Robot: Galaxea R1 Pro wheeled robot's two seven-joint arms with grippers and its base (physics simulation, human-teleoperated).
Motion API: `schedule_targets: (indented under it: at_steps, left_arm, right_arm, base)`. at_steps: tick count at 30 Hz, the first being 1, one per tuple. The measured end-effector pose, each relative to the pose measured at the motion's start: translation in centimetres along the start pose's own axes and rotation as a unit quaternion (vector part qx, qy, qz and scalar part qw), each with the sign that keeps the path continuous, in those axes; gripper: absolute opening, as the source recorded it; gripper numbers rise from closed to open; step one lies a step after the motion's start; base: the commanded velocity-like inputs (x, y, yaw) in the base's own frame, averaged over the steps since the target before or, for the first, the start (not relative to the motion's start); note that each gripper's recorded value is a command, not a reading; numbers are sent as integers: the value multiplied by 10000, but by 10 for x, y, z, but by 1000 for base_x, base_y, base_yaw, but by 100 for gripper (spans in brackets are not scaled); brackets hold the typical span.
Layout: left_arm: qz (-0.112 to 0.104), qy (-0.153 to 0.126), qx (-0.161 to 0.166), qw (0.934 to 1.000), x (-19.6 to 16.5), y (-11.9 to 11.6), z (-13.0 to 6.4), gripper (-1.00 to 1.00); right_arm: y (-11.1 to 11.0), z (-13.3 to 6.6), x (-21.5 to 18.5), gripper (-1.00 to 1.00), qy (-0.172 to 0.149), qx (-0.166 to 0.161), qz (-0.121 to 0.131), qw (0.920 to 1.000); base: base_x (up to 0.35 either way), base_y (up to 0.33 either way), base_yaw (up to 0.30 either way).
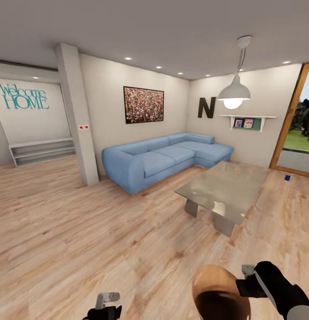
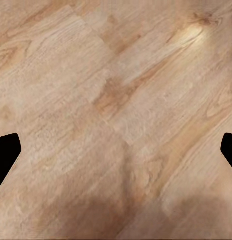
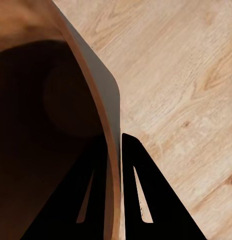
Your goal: Put the three can of soda from the living room inside the tash can in the kitchen.
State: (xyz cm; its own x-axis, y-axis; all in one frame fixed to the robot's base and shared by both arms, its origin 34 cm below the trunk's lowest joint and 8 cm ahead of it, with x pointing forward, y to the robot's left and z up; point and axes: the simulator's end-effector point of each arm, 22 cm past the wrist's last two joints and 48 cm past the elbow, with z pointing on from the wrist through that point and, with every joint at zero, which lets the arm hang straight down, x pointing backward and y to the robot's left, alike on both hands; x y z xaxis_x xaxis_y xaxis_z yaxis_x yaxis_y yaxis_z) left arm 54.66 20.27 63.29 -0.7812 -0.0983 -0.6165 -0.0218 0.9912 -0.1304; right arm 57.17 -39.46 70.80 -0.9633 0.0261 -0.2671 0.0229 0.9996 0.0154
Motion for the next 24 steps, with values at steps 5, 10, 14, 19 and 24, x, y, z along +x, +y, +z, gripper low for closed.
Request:
schedule_targets:
  at_steps: [5, 10, 14, 19, 24]
  left_arm:
    - [0, -2, -4, 10000, 0, 0, 0, 100]
    - [0, 0, -2, 10000, 0, 0, 0, 100]
    - [0, 0, -1, 10000, 0, 0, 0, 100]
    - [0, 0, 0, 10000, 0, 0, 0, 100]
    - [0, -4, -1, 10000, 0, 0, 0, 100]
  right_arm:
    - [0, 0, 0, -100, -1, 2, 0, 10000]
    - [1, 0, 0, -100, -2, -13, 9, 10000]
    - [0, 0, 0, -100, -2, -1, -2, 10000]
    - [0, 0, 0, -100, -5, -9, 3, 10000]
    - [0, 0, 0, -100, -9, -15, 15, 10000]
  base:
    - [346, 132, -45]
    - [342, 143, -217]
    - [338, 148, -271]
    - [336, 150, -282]
    - [335, 151, -285]
